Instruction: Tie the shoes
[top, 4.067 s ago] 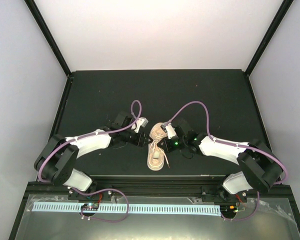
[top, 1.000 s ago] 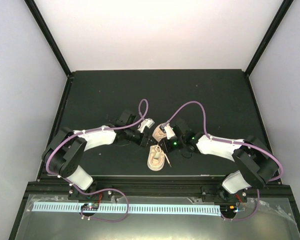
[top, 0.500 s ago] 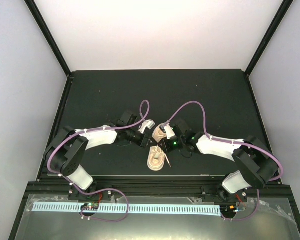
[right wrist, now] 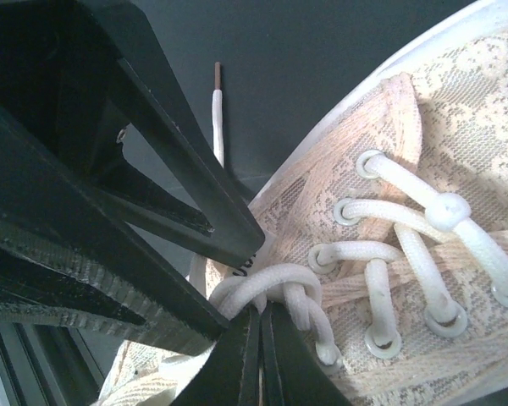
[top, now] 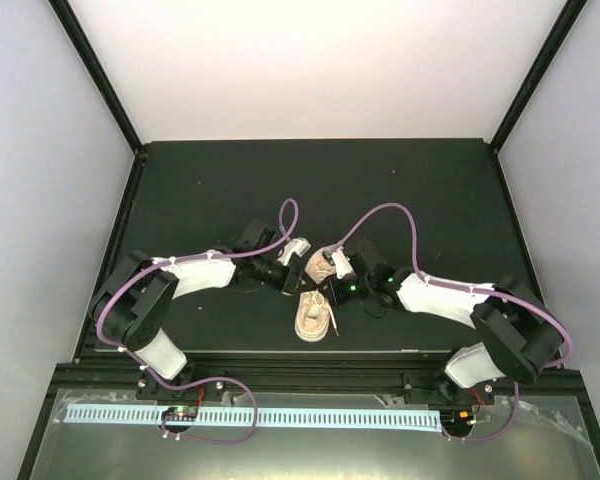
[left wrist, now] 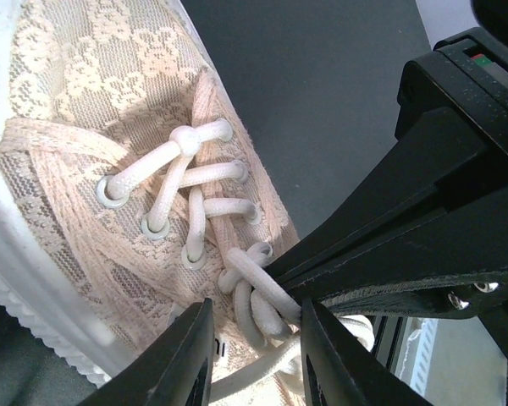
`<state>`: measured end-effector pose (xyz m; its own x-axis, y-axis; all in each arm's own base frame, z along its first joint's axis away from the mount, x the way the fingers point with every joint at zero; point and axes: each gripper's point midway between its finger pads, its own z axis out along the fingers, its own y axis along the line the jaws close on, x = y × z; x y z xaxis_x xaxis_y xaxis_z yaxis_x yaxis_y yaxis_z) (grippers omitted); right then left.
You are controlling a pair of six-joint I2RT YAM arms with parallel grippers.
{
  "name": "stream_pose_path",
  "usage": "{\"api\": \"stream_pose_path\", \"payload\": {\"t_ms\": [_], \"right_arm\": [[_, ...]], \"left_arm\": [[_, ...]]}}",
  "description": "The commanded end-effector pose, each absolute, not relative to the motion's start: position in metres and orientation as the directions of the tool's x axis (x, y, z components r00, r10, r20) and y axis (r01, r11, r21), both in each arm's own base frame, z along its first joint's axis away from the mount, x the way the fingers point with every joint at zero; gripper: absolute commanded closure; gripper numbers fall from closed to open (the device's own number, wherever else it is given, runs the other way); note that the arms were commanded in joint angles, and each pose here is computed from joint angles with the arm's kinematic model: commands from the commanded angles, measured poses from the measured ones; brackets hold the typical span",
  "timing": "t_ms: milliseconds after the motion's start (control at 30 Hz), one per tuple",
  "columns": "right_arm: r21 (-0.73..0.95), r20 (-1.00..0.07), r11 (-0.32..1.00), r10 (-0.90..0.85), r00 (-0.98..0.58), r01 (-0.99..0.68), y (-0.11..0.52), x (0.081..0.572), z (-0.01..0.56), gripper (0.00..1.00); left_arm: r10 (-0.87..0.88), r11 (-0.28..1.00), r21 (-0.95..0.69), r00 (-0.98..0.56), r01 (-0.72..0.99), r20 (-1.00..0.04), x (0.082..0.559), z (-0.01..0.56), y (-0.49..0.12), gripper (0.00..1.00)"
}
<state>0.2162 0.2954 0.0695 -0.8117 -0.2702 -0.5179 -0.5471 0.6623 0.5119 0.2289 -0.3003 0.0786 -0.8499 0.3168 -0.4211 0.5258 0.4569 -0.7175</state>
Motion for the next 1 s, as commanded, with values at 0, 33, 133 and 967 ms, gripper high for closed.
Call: {"api": "stream_pose_path", "payload": {"t_ms": [0, 33, 133, 967], "right_arm": [[0.507, -0.609, 0.626, -0.226, -0.76, -0.593, 0.305, 0.225, 0.09, 0.98], [0.506, -0.61, 0.628, -0.223, -0.76, -0.591, 0.304, 0.225, 0.089, 0.98], [0.509, -0.612, 0.632, -0.212, -0.762, -0.584, 0.302, 0.225, 0.087, 0.98], [0.513, -0.58, 0.659, -0.206, -0.788, -0.55, 0.295, 0.221, 0.078, 0.99]], "left_arm": [[0.297, 0.424, -0.738, -0.85, 0.525, -0.435, 0.231, 0.089, -0.308, 0.67], [0.286, 0.425, -0.737, -0.85, 0.526, -0.442, 0.231, 0.092, -0.307, 0.61], [0.244, 0.432, -0.722, -0.841, 0.54, -0.483, 0.235, 0.107, -0.304, 0.52], [0.131, 0.646, -0.639, -0.885, 0.418, -0.446, 0.266, 0.082, -0.27, 0.47]]}}
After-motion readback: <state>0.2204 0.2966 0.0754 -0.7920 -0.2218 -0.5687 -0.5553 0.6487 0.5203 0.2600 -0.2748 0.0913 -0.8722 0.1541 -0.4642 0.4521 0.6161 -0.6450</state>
